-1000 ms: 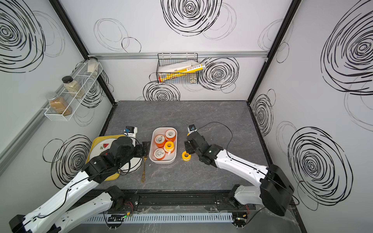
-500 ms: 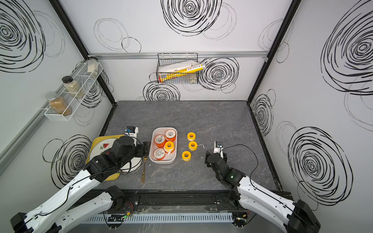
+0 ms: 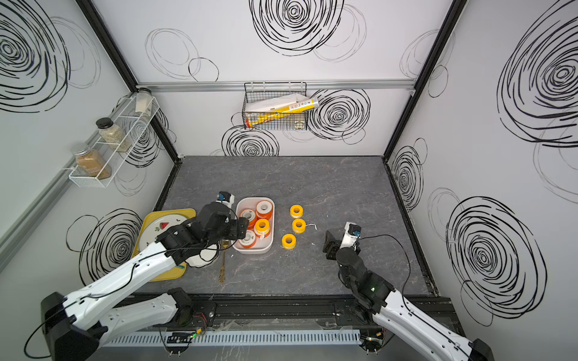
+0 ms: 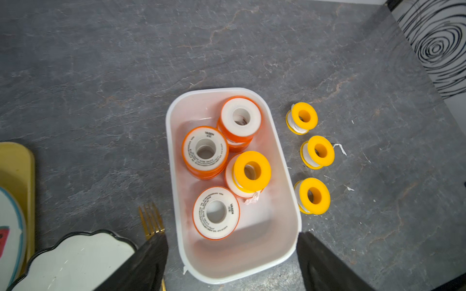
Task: Put the sealing tape into the storage box
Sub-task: Pick up the sealing tape at the center of the board.
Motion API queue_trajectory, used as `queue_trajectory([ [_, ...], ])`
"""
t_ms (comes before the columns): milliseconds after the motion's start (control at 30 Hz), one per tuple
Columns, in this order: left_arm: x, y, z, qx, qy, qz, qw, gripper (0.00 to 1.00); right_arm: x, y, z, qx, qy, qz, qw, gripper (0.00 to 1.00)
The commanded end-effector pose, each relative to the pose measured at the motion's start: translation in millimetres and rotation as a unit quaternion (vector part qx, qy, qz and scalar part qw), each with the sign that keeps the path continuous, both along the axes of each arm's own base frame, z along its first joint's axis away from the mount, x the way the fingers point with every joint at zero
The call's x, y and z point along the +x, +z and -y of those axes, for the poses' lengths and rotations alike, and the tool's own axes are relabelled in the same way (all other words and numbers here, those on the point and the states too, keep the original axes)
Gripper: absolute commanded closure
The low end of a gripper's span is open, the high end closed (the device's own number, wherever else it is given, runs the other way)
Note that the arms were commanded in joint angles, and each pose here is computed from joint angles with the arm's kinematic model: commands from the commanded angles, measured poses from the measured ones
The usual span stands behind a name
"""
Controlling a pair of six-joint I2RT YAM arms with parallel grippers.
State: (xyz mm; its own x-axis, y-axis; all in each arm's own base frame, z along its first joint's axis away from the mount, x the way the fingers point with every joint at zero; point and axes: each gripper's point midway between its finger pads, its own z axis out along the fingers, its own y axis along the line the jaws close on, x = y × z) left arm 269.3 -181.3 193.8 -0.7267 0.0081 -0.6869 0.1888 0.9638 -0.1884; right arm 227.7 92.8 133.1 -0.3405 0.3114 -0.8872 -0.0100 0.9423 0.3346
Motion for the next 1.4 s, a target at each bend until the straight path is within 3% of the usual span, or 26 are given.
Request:
queue_trajectory([
  [0, 24, 20, 40, -0.02, -0.023, 0.025, 0.999, 0.13, 1, -1, 1, 0.003, -0.005, 0.002, 1.0, 0.28],
  [200, 63, 5, 89, 0.0, -0.048, 0.003, 0.999, 0.13, 1, -2, 0, -0.001, -0.005, -0.005, 1.0, 0.28],
  [633, 122, -73, 176, 0.046, -0.082, -0.056, 0.994, 0.1, 2, -1, -2, -0.001, -0.001, -0.003, 1.0, 0.29],
  [833, 144, -117, 188, 0.071, -0.069, -0.081, 0.992, 0.09, 2, -5, -3, -0.008, 0.002, -0.01, 1.0, 0.29],
  [1167, 156, -168, 192, 0.086, -0.058, -0.108, 0.989, 0.1, 2, -5, -5, -0.008, 0.006, -0.011, 1.0, 0.28],
  [1367, 157, -178, 192, 0.094, -0.058, -0.111, 0.988, 0.17, 2, -6, -5, -0.008, 0.006, -0.012, 1.0, 0.28],
])
